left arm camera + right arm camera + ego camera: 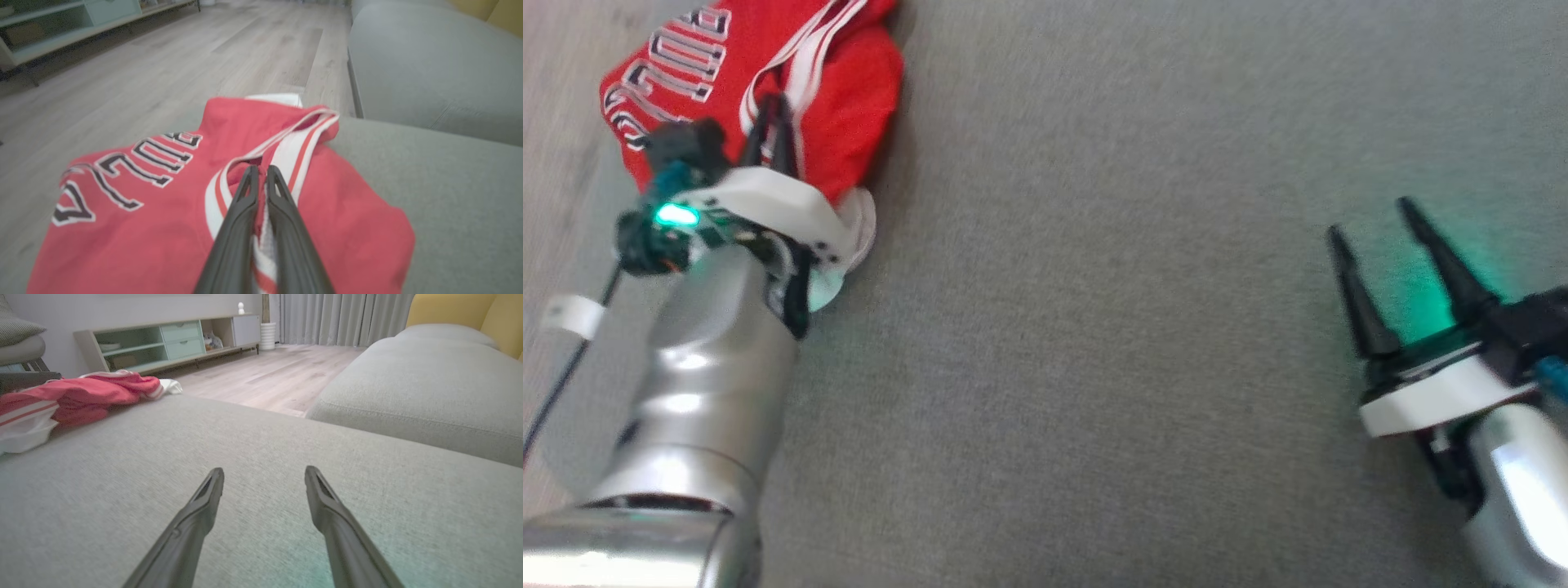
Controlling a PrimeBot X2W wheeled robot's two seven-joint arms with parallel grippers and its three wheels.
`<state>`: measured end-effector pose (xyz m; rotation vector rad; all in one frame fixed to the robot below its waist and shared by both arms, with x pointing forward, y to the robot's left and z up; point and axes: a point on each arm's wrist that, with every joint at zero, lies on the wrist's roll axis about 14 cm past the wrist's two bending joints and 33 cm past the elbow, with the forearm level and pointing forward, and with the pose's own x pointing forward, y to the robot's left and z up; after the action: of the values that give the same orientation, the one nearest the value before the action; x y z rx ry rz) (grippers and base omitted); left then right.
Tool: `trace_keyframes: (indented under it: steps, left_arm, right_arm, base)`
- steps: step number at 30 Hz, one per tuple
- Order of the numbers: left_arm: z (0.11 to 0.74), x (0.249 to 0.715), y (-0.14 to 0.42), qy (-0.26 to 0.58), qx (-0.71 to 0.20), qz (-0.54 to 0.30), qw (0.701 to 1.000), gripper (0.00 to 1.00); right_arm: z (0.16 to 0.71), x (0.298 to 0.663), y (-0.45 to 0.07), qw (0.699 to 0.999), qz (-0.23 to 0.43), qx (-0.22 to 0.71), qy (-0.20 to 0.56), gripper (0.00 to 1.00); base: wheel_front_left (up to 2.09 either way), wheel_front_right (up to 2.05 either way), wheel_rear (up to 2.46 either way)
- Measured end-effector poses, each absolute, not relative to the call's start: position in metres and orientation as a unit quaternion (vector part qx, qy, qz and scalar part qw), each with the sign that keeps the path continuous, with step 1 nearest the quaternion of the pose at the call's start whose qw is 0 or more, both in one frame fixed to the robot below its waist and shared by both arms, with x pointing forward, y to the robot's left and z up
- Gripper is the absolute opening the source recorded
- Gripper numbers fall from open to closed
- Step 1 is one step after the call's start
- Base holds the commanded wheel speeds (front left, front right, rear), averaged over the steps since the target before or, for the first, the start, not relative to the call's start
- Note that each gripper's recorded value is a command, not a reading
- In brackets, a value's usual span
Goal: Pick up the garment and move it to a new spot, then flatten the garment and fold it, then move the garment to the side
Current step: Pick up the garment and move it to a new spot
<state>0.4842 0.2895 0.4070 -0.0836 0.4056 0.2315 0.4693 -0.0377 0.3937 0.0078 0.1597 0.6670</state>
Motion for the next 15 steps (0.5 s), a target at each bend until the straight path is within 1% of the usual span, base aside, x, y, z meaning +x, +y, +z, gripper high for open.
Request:
trace_keyframes:
  steps: [4, 8, 11, 15]
  left_arm:
    - [0.461, 0.5, 0.288, 0.137, -0.018, 0.089, 0.986, 0.0]
    - [0.521, 0.515, 0.268, 0.066, 0.001, 0.047, 0.997, 0.0]
    - [0.571, 0.527, 0.24, 0.004, 0.007, 0.007, 1.0, 0.0]
    - [0.632, 0.539, 0.184, -0.067, 0.023, -0.064, 0.995, 0.0]
  right_arm:
    - [0.423, 0.456, -0.035, 0.948, 0.312, 0.018, 0.057, 1.0]
    - [0.446, 0.438, -0.045, 0.958, 0.281, 0.032, 0.041, 1.0]
    - [0.458, 0.421, -0.061, 0.966, 0.251, 0.042, 0.034, 1.0]
    - [0.473, 0.403, -0.085, 0.977, 0.209, 0.048, 0.018, 1.0]
  base:
    - [0.0, 0.0, 0.0]
    - [0.0, 0.0, 0.0]
    - [0.0, 0.0, 0.0]
    - [0.0, 0.0, 0.0]
